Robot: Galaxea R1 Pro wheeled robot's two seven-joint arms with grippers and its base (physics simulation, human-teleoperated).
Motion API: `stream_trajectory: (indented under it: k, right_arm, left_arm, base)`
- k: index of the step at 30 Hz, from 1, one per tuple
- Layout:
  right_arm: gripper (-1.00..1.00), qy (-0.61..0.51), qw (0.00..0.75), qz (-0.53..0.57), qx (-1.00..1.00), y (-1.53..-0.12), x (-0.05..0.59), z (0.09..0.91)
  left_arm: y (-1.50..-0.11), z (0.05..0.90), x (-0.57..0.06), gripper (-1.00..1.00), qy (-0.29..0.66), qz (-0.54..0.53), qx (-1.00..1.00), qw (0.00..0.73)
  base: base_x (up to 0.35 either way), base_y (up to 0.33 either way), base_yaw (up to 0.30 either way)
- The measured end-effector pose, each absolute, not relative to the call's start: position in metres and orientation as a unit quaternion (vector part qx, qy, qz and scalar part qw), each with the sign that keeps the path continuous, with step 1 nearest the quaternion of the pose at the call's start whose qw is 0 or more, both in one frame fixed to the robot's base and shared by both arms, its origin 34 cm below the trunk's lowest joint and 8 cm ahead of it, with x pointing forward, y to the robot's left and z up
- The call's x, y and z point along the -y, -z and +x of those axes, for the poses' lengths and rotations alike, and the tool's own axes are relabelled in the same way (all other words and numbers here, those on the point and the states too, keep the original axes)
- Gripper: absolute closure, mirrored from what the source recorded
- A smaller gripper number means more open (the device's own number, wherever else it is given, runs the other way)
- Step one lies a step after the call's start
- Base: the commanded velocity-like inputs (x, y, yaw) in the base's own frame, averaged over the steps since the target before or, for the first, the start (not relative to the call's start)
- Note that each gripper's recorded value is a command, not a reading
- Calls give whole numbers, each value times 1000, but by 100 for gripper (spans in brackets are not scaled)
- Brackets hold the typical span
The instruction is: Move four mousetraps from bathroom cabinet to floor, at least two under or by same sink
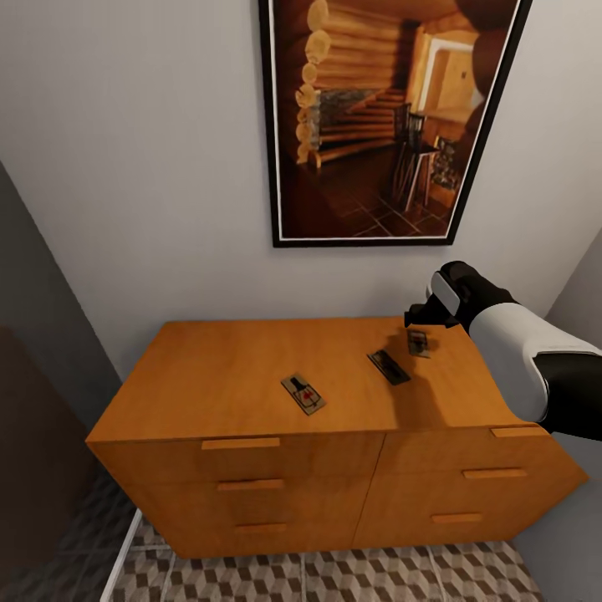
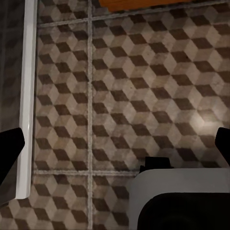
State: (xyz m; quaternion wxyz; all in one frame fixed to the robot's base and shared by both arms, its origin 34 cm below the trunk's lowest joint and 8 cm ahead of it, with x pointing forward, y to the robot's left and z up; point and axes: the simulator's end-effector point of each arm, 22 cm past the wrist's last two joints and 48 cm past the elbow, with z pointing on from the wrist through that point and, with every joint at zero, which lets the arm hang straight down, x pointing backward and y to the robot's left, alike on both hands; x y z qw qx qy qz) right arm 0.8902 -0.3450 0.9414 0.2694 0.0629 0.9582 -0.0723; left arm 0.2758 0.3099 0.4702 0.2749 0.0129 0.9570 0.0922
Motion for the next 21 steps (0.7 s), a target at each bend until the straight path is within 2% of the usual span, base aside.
stream_trajectory:
  k: [21]
  right_arm:
    - [-100, 73, 269, 63, -958, -940, 345, 890]
  left_arm:
    - [-470, 276, -310, -100, -92, 12, -957, 275]
  base:
    - [0, 0, 0]
